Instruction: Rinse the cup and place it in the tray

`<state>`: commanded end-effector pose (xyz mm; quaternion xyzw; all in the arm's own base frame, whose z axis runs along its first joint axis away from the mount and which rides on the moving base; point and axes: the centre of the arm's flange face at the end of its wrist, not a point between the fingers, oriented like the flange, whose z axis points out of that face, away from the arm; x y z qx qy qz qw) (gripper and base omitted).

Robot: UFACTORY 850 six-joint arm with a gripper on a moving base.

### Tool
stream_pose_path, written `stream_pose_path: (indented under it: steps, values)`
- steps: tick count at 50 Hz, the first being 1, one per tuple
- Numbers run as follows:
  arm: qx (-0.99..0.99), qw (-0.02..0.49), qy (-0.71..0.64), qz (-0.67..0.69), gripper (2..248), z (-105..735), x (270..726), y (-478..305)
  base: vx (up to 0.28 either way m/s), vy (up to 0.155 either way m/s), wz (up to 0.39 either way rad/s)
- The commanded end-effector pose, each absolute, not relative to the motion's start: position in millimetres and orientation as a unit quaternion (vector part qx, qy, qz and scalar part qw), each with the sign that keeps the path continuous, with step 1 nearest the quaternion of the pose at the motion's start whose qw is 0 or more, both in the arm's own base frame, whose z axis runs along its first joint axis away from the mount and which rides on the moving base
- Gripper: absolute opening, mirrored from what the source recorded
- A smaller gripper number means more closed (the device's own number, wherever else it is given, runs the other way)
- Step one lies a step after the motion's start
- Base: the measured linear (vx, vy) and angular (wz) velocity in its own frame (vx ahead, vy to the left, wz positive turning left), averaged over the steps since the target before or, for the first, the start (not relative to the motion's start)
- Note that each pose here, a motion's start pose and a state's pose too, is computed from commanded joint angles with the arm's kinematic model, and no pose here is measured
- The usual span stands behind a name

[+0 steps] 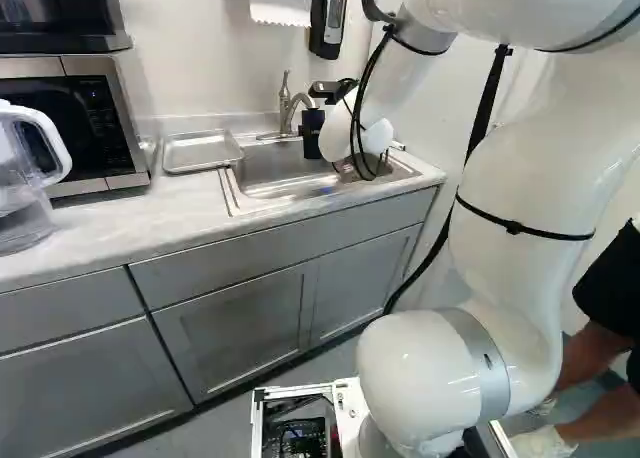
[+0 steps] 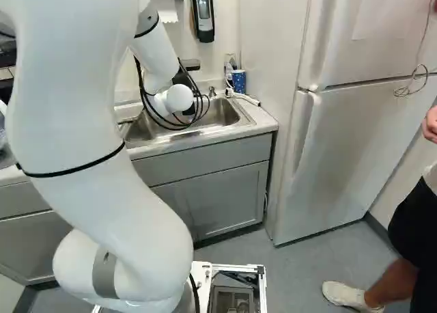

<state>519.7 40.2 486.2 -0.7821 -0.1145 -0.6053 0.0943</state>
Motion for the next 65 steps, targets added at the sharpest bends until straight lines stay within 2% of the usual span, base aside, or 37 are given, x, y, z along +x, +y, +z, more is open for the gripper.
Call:
stream_pose_path:
  steps: [65]
  values:
    - [-0.782,0.094,-0.115,-0.605,125,486.2,519.7,40.2,0.000,0.000,0.000]
